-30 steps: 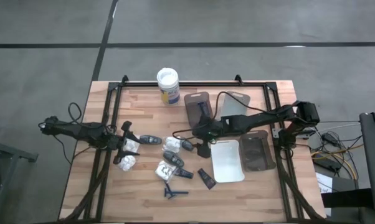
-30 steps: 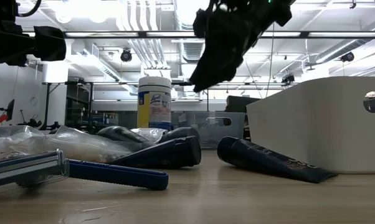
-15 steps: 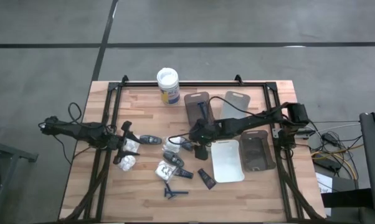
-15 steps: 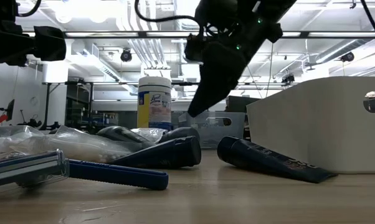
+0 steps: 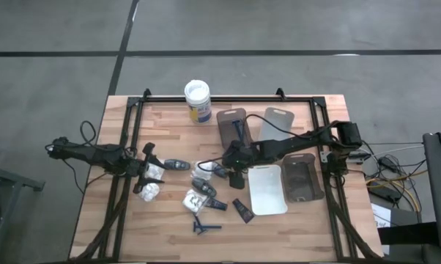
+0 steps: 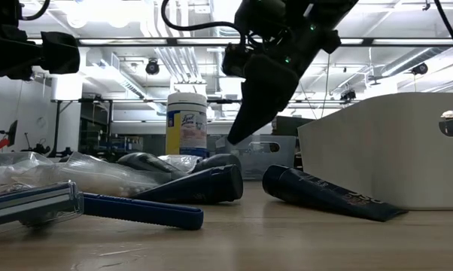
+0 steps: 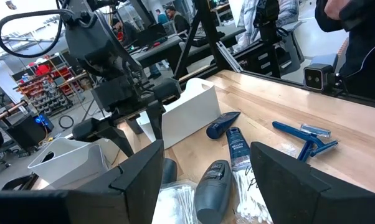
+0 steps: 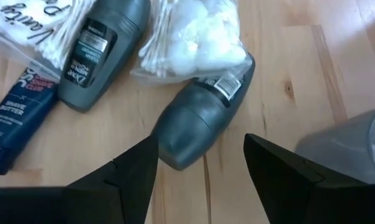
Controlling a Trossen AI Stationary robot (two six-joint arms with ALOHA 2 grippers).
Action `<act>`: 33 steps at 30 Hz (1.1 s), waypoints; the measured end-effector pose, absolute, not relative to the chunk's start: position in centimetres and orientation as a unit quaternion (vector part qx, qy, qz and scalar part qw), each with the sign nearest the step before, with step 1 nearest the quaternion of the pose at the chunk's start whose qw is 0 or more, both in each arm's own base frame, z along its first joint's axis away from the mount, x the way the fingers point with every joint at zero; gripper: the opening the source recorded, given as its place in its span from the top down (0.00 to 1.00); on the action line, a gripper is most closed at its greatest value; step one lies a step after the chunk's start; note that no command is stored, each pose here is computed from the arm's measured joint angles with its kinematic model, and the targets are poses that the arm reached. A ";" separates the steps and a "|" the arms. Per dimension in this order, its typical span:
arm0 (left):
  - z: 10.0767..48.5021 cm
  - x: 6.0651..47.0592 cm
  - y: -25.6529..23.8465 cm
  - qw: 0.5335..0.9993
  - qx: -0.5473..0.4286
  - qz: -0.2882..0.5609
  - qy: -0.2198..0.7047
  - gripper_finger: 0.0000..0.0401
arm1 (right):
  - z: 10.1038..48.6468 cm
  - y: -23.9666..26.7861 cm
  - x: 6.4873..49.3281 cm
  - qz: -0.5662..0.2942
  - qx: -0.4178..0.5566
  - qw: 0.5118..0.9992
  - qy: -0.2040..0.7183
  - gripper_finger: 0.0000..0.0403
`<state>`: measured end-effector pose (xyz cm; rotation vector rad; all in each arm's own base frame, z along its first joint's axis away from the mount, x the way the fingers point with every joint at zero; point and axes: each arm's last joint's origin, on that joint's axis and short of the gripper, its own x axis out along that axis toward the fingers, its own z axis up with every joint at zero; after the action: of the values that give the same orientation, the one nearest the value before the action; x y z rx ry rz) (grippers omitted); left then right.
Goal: Pick & Place Travel size toiletries
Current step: Put the gray deodorant into the gray bin
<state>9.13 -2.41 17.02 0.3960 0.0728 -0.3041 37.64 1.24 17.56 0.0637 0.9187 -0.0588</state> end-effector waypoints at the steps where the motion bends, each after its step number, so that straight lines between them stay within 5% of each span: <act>1: 17.0 9.1 -2.4 0.968 0.196 -0.150 0.036 0.39 | 17.5 1.2 37.6 -0.029 0.031 0.895 0.445 0.41; 33: 17.0 9.1 -2.4 0.968 0.196 -0.151 0.037 0.39 | 14.4 1.4 39.2 -0.030 0.011 0.890 0.455 0.32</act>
<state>9.15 -2.41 17.00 0.3966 0.0756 -0.3045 39.17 1.37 14.41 0.0234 0.9441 -0.0629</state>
